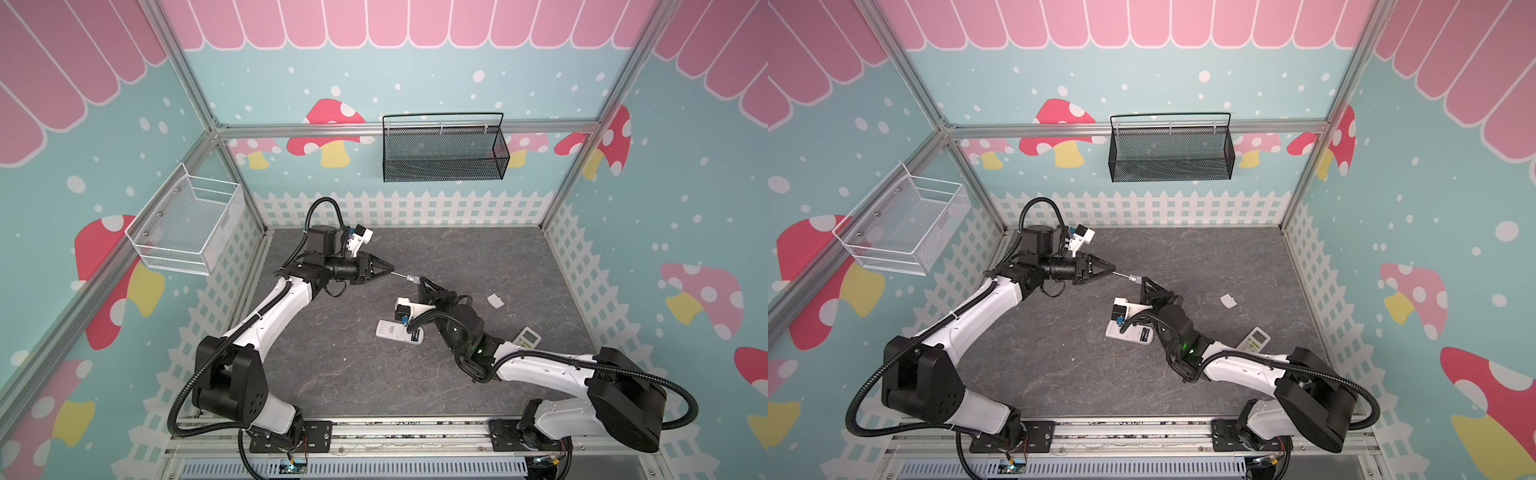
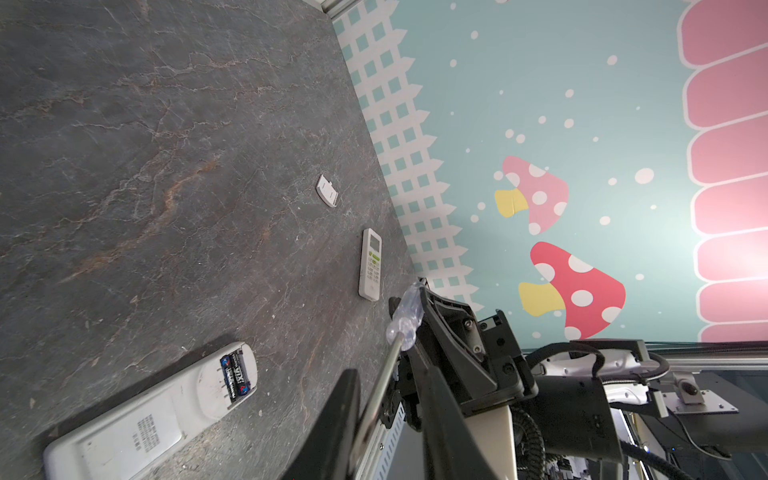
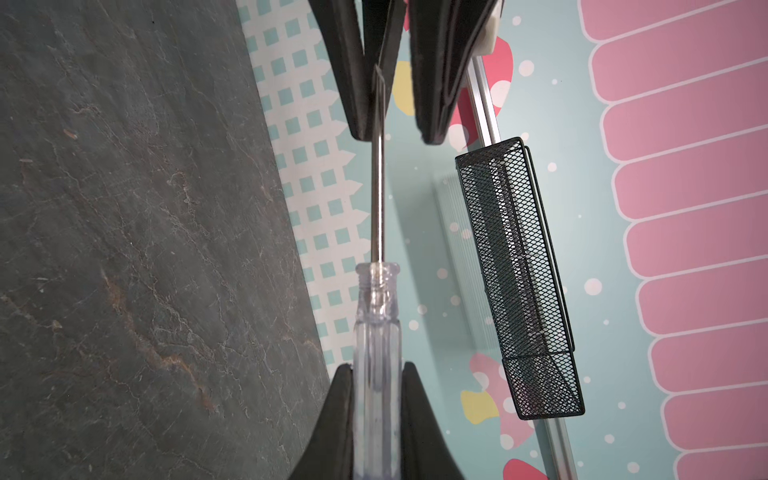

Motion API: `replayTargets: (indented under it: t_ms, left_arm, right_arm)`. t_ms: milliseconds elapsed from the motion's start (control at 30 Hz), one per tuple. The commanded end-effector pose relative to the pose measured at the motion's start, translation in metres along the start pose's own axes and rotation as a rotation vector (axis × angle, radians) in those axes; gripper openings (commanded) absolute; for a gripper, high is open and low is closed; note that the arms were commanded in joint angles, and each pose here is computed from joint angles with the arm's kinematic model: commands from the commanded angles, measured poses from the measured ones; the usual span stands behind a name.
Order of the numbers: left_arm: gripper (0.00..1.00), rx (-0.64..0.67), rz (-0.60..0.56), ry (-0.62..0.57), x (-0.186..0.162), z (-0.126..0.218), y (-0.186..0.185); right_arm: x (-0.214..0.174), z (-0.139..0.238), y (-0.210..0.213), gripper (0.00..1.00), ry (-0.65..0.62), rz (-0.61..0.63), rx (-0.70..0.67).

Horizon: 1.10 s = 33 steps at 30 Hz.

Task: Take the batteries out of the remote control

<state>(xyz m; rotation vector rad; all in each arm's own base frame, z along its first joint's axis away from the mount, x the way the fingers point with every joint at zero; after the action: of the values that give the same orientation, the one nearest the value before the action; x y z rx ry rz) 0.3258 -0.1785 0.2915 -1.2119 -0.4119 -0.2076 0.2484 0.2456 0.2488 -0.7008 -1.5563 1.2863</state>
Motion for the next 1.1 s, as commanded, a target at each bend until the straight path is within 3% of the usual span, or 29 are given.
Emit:
replayTargets:
  t_ms: [0, 100, 233, 300, 433, 500, 600, 667, 733, 867, 900, 1000, 1067]
  left_arm:
    - [0.13, -0.006, -0.006, 0.002, -0.001, -0.004, 0.002]
    - [0.06, -0.009, -0.006, 0.010, -0.002, -0.005, 0.002]
    - [0.11, -0.003, -0.008, 0.017, -0.004, -0.006, 0.004]
    - [0.01, -0.007, -0.010, 0.023, -0.006, -0.007, 0.004]
    - [0.00, -0.006, -0.026, 0.020, -0.004, -0.007, 0.002]
    - [0.00, -0.008, -0.035, 0.014, -0.002, -0.004, 0.000]
    - [0.00, 0.003, -0.051, -0.014, 0.003, 0.000, 0.002]
    - [0.00, 0.012, -0.054, -0.041, 0.009, 0.006, 0.004]
    - [0.00, 0.014, -0.060, -0.067, 0.015, 0.014, 0.004]
    - [0.00, 0.008, -0.087, -0.126, 0.025, 0.027, 0.008]
    - [0.00, 0.003, -0.080, -0.140, 0.028, 0.031, 0.008]
    - [0.00, -0.032, -0.088, -0.181, 0.034, 0.041, 0.008]
    - [0.00, -0.046, -0.087, -0.216, 0.036, 0.046, 0.011]
  right_arm:
    - [0.004, -0.001, 0.000, 0.00, -0.004, 0.015, -0.022]
    - [0.006, 0.000, 0.000, 0.00, -0.012, 0.011, -0.023]
    - [0.004, -0.003, 0.000, 0.00, 0.020, 0.021, -0.034]
    - [0.005, -0.002, 0.000, 0.00, 0.007, 0.010, -0.032]
    - [0.003, -0.001, 0.001, 0.02, 0.018, -0.006, -0.033]
    - [0.001, 0.002, -0.003, 0.13, 0.020, -0.048, -0.043]
    - [-0.008, 0.013, -0.009, 0.46, -0.021, -0.167, -0.045]
    - [-0.016, 0.020, -0.016, 0.75, -0.018, -0.261, -0.063]
    - [-0.025, 0.024, -0.026, 0.96, 0.002, -0.368, -0.075]
    - [-0.042, 0.025, -0.039, 0.99, -0.026, -0.605, -0.027]
    - [-0.046, 0.024, -0.045, 0.99, -0.025, -0.712, -0.021]
    - [-0.066, 0.010, -0.062, 0.99, 0.104, -1.047, -0.060]
    - [-0.070, -0.007, -0.065, 0.99, 0.179, -1.123, 0.010]
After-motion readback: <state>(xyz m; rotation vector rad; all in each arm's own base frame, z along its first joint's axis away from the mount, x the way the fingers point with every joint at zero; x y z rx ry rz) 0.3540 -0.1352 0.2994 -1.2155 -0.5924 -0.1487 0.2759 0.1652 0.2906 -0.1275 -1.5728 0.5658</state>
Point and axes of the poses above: each gripper's point midway between its finger pads, its own z axis back along the fingers, its own y axis along the line the jaws close on, x = y × z, the point moved 7 cm from there along z, back along the fingers, and after that the axes turned 1 degree about -z, right-handed, at the moved point
